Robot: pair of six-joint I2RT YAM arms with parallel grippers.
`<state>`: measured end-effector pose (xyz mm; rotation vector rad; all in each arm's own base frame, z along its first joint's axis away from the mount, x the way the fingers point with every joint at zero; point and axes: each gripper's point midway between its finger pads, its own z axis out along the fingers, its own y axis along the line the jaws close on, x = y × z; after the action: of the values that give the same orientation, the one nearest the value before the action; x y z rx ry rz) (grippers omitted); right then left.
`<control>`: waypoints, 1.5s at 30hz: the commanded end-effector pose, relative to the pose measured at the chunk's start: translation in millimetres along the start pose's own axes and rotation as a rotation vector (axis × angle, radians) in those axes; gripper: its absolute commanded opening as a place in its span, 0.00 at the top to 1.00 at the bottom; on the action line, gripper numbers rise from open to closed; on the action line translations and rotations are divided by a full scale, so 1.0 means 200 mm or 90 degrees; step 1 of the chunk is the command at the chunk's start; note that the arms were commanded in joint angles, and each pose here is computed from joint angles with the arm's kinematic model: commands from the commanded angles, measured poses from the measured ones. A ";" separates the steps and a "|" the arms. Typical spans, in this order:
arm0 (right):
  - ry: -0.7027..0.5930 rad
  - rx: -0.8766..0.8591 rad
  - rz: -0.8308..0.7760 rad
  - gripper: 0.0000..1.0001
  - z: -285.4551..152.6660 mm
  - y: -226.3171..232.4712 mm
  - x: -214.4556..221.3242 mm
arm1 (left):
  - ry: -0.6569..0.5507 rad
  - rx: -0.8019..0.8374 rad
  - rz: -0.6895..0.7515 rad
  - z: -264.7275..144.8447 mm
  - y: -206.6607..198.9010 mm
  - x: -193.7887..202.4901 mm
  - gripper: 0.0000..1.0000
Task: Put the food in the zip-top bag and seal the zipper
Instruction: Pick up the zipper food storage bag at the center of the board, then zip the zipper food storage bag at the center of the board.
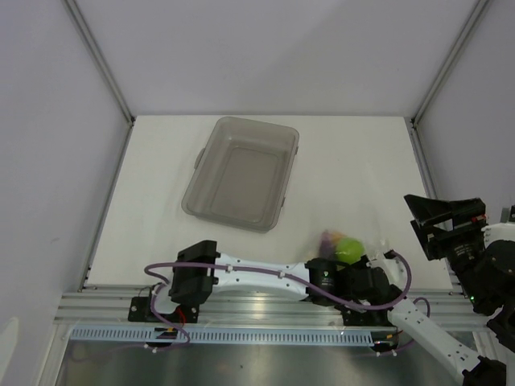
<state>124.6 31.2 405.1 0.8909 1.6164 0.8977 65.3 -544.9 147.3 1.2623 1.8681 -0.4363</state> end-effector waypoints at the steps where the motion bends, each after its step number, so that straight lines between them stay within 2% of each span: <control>1: 0.008 0.004 -0.004 0.01 0.01 -0.01 0.02 | -0.038 0.021 -0.054 -0.13 0.12 -0.14 0.99; 5: 0.031 0.020 -0.018 0.01 0.04 -0.04 0.07 | -0.064 0.081 -0.136 -0.28 0.24 -0.22 0.99; 7: 0.041 0.016 -0.019 0.01 0.03 -0.05 0.09 | -0.056 0.084 -0.157 -0.30 0.31 -0.15 0.99; 11: 0.054 0.015 -0.035 0.01 0.03 -0.08 0.11 | -0.108 0.120 -0.234 -0.42 0.50 -0.19 0.99; 13: 0.083 0.011 -0.049 0.01 0.05 -0.09 0.17 | -0.116 0.118 -0.261 -0.47 0.58 -0.17 0.99; 15: 0.115 -0.016 -0.096 0.05 0.08 -0.06 0.24 | -0.123 0.125 -0.277 -0.50 0.61 -0.16 0.99; 20: 0.347 0.003 -0.209 0.09 0.22 -0.09 0.63 | -0.142 0.092 -0.360 -0.56 0.74 -0.14 0.99; 25: 0.325 -0.046 -0.228 0.12 0.22 -0.11 0.63 | -0.143 0.034 -0.413 -0.56 0.86 -0.12 0.99; 28: 0.382 0.026 -0.249 0.12 0.26 -0.23 0.73 | -0.142 0.045 -0.424 -0.55 0.88 -0.13 0.99; 31: 0.381 0.104 -0.267 0.13 0.30 -0.36 0.73 | -0.141 0.037 -0.436 -0.53 0.93 -0.12 0.99; 36: 0.366 0.099 -0.276 0.13 0.26 -0.37 0.70 | -0.128 0.015 -0.448 -0.50 1.01 -0.08 0.99; 39: 0.395 0.111 -0.274 0.13 0.25 -0.40 0.74 | -0.123 0.008 -0.457 -0.48 1.05 -0.06 0.99; 40: 0.428 0.114 -0.268 0.13 0.24 -0.43 0.79 | -0.122 0.004 -0.461 -0.48 1.07 -0.06 0.99; 45: 0.446 0.118 -0.252 0.12 0.26 -0.50 0.86 | -0.125 0.000 -0.473 -0.48 1.12 -0.04 0.99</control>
<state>134.6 138.6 238.9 0.3720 2.3942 0.7822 218.5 -387.1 234.7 0.4894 2.1366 -0.8625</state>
